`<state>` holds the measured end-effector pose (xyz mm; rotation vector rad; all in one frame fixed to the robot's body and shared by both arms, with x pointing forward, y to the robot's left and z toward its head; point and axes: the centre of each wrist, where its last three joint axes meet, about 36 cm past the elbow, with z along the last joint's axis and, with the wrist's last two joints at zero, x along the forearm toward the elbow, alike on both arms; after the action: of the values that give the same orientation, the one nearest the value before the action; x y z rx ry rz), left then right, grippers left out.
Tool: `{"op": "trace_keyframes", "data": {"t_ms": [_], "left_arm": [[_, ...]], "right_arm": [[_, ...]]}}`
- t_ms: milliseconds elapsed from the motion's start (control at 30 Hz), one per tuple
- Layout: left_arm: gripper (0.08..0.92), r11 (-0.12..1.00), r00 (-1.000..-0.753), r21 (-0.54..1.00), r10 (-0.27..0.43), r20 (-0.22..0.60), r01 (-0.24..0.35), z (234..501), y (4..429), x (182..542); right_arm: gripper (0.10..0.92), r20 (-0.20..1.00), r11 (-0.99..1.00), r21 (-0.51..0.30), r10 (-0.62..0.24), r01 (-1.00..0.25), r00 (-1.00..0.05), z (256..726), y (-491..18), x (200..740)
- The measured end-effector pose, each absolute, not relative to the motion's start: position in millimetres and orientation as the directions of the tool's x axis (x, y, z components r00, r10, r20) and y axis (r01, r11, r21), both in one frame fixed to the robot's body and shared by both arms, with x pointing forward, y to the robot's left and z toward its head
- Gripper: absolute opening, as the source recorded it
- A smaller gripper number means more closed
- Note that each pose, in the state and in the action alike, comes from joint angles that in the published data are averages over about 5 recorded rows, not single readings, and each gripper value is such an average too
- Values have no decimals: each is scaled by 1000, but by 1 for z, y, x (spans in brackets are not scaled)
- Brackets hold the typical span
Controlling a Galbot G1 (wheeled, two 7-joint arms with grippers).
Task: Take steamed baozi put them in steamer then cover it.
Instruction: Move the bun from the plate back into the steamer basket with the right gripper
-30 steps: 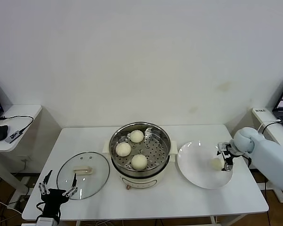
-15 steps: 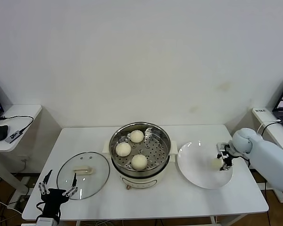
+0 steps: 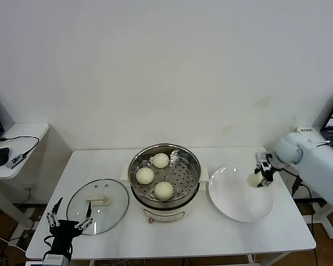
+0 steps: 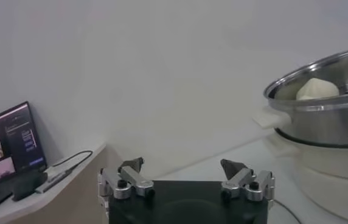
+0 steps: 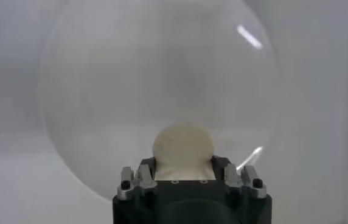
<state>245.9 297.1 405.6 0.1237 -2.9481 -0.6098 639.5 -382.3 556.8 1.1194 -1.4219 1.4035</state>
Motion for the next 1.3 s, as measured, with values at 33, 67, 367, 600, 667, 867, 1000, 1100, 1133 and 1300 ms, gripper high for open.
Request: {"op": "trace_keyframes", "data": {"t_ms": [33,67,367,600,667,867,1000,1100,1133,1300], "left_arm": [[823,915,-988,400,-106,109,-54,405,297,246],[823,915,-988,400,-105,109,-53,405,297,246],[823,915,-989,400,-104,109,-53,404,298,248],[823,916,-988,397,-108,111,-56,403,299,249],[823,916,-988,397,-111,111,-58,403,299,248],[823,916,-987,395,-120,108,-68,403,300,247],[823,916,-987,394,-123,107,-71,404,300,246],[823,916,-986,393,-126,107,-74,403,300,246],[823,917,-986,393,-126,107,-75,403,301,247],[823,918,-986,390,-126,110,-74,401,300,248]], "right_arm": [[580,961,-26,-273,-52,-962,-272,567,-376,642],[582,958,-33,-284,-61,-958,-282,578,-370,643],[593,920,-90,-373,-164,-924,-355,670,-296,649],[598,905,-107,-377,-253,-920,-341,696,-230,637],[600,901,-103,-374,-274,-922,-335,698,-214,634],[602,900,-88,-357,-301,-930,-317,688,-172,628],[602,909,-82,-335,-290,-939,-299,669,-152,627],[602,918,-78,-316,-275,-945,-285,653,-142,626],[602,921,-77,-311,-271,-947,-280,647,-140,626],[602,931,-73,-292,-250,-954,-266,622,-130,626]]}}
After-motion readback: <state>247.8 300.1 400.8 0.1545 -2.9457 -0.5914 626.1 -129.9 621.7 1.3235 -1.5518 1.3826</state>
